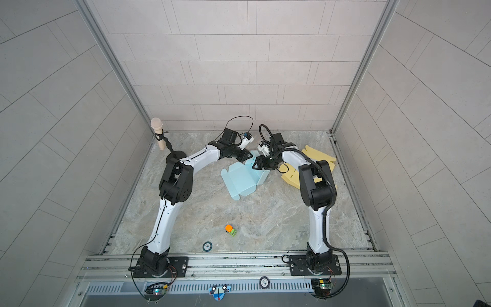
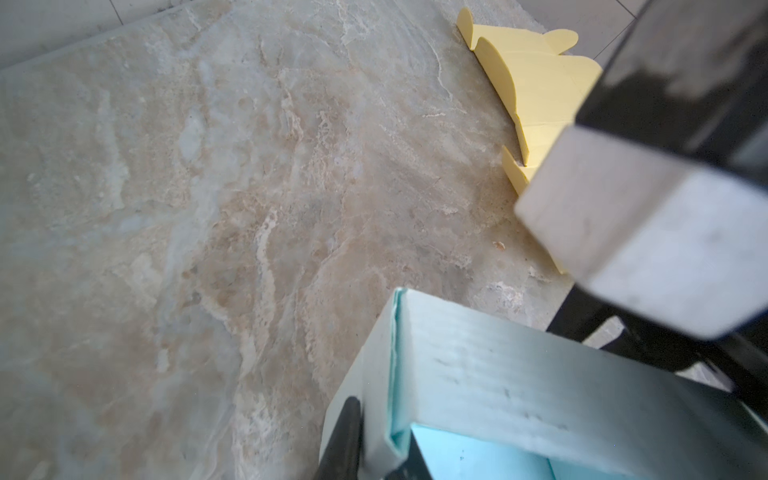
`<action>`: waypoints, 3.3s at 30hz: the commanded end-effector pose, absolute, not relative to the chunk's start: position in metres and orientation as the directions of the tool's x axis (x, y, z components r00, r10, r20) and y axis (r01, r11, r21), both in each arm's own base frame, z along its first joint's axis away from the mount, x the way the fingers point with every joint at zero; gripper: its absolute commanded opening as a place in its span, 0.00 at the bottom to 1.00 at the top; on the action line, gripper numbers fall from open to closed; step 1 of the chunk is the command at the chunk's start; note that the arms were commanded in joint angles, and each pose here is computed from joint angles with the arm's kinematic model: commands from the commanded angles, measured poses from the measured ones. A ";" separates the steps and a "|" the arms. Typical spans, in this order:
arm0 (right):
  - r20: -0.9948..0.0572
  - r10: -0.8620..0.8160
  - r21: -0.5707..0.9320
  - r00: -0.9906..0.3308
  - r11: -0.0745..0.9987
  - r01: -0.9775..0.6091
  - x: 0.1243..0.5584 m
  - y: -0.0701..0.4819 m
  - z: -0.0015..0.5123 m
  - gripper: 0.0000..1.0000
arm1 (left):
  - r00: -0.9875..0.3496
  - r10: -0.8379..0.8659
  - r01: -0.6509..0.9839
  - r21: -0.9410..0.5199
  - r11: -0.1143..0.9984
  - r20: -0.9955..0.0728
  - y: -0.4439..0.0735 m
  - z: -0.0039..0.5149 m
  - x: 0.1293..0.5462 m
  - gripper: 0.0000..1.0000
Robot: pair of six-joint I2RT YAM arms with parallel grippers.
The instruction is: Fold the paper box
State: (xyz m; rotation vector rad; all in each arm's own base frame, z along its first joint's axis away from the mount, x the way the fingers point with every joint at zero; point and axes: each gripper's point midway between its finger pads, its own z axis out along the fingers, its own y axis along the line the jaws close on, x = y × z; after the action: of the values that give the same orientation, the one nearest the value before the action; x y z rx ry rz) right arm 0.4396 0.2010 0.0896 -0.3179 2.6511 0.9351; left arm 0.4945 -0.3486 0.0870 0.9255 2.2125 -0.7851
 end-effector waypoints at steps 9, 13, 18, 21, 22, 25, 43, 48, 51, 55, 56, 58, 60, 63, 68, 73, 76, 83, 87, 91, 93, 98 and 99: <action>-0.458 -0.025 0.642 -0.889 0.682 -0.350 0.410 0.213 0.171 0.77 | -0.524 0.374 0.737 -0.188 0.649 -0.765 -0.313 0.102 0.445 0.13; -0.476 0.039 0.656 -0.879 0.681 -0.325 0.418 0.210 0.189 0.76 | -0.527 0.369 0.720 -0.171 0.673 -0.766 -0.303 0.094 0.435 0.13; -0.451 0.145 0.648 -0.881 0.732 -0.212 0.447 0.190 0.176 0.71 | -0.509 0.366 0.728 -0.163 0.666 -0.779 -0.311 0.091 0.420 0.13; -0.440 0.146 0.614 -0.886 0.769 -0.177 0.464 0.182 0.158 0.68 | -0.499 0.365 0.726 -0.150 0.671 -0.786 -0.311 0.092 0.418 0.13; -0.432 0.136 0.607 -0.891 0.775 -0.176 0.468 0.182 0.152 0.68 | -0.496 0.359 0.723 -0.147 0.675 -0.791 -0.310 0.093 0.418 0.13; -0.391 0.106 0.609 -0.914 0.774 -0.170 0.477 0.187 0.132 0.66 | -0.493 0.335 0.712 -0.151 0.685 -0.803 -0.310 0.096 0.421 0.13; -0.265 -0.029 0.639 -0.964 0.743 -0.198 0.443 0.227 0.073 0.62 | -0.505 0.184 0.587 -0.179 0.790 -0.843 -0.313 0.096 0.437 0.18; -0.248 -0.027 0.681 -0.968 0.706 -0.195 0.436 0.240 0.071 0.62 | -0.503 0.184 0.563 -0.159 0.811 -0.845 -0.316 0.090 0.434 0.19; -0.246 -0.031 0.693 -0.969 0.693 -0.198 0.434 0.245 0.072 0.62 | -0.500 0.165 0.543 -0.160 0.824 -0.850 -0.317 0.090 0.435 0.19; -0.241 -0.026 0.728 -0.970 0.656 -0.198 0.433 0.254 0.077 0.62 | -0.496 0.147 0.523 -0.160 0.837 -0.856 -0.317 0.089 0.437 0.19; -0.241 -0.026 0.734 -0.970 0.649 -0.200 0.432 0.256 0.078 0.61 | -0.496 0.142 0.521 -0.162 0.838 -0.857 -0.317 0.089 0.437 0.20; -0.236 -0.028 0.743 -0.971 0.639 -0.199 0.430 0.258 0.079 0.61 | -0.496 0.138 0.523 -0.168 0.836 -0.858 -0.319 0.088 0.438 0.20; -0.234 -0.029 0.740 -0.972 0.643 -0.197 0.429 0.258 0.076 0.61 | -0.490 0.134 0.533 -0.174 0.828 -0.861 -0.320 0.089 0.436 0.23; -0.232 -0.031 0.736 -0.972 0.649 -0.196 0.427 0.256 0.073 0.62 | -0.489 0.144 0.566 -0.187 0.803 -0.861 -0.325 0.089 0.430 0.23; -0.241 -0.035 0.724 -0.970 0.659 -0.204 0.428 0.256 0.072 0.61 | -0.496 0.159 0.610 -0.212 0.763 -0.854 -0.332 0.085 0.420 0.23; -0.255 0.005 0.742 -0.967 0.642 -0.193 0.434 0.255 0.075 0.61 | -0.500 0.165 0.621 -0.219 0.753 -0.850 -0.331 0.083 0.413 0.23; -0.270 0.001 0.749 -0.963 0.629 -0.209 0.434 0.260 0.079 0.61 | -0.501 0.167 0.629 -0.224 0.744 -0.849 -0.331 0.083 0.408 0.23; -0.285 -0.034 0.732 -0.958 0.637 -0.241 0.430 0.264 0.081 0.61 | -0.504 0.176 0.639 -0.227 0.735 -0.846 -0.333 0.081 0.398 0.23; -0.279 -0.054 0.728 -0.959 0.639 -0.248 0.426 0.268 0.080 0.61 | -0.507 0.163 0.632 -0.236 0.738 -0.847 -0.334 0.081 0.399 0.23; -0.289 -0.038 0.712 -0.957 0.659 -0.241 0.427 0.260 0.083 0.61 | -0.510 0.149 0.618 -0.240 0.749 -0.847 -0.332 0.082 0.401 0.23; -0.291 -0.032 0.702 -0.956 0.671 -0.236 0.427 0.255 0.083 0.61 | -0.515 0.157 0.614 -0.235 0.753 -0.843 -0.330 0.078 0.400 0.24; -0.285 -0.033 0.646 -0.958 0.732 -0.218 0.425 0.239 0.076 0.62 | -0.524 0.166 0.606 -0.229 0.762 -0.835 -0.325 0.073 0.397 0.33; -0.284 -0.029 0.638 -0.958 0.740 -0.212 0.425 0.236 0.075 0.62 | -0.525 0.168 0.605 -0.227 0.763 -0.835 -0.324 0.072 0.396 0.33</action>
State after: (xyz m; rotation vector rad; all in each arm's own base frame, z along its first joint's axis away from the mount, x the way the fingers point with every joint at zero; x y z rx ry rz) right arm 0.4382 0.2331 0.0579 -0.1256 2.6863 1.0550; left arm 0.4004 -0.3184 0.0577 0.5700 2.1308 -0.6102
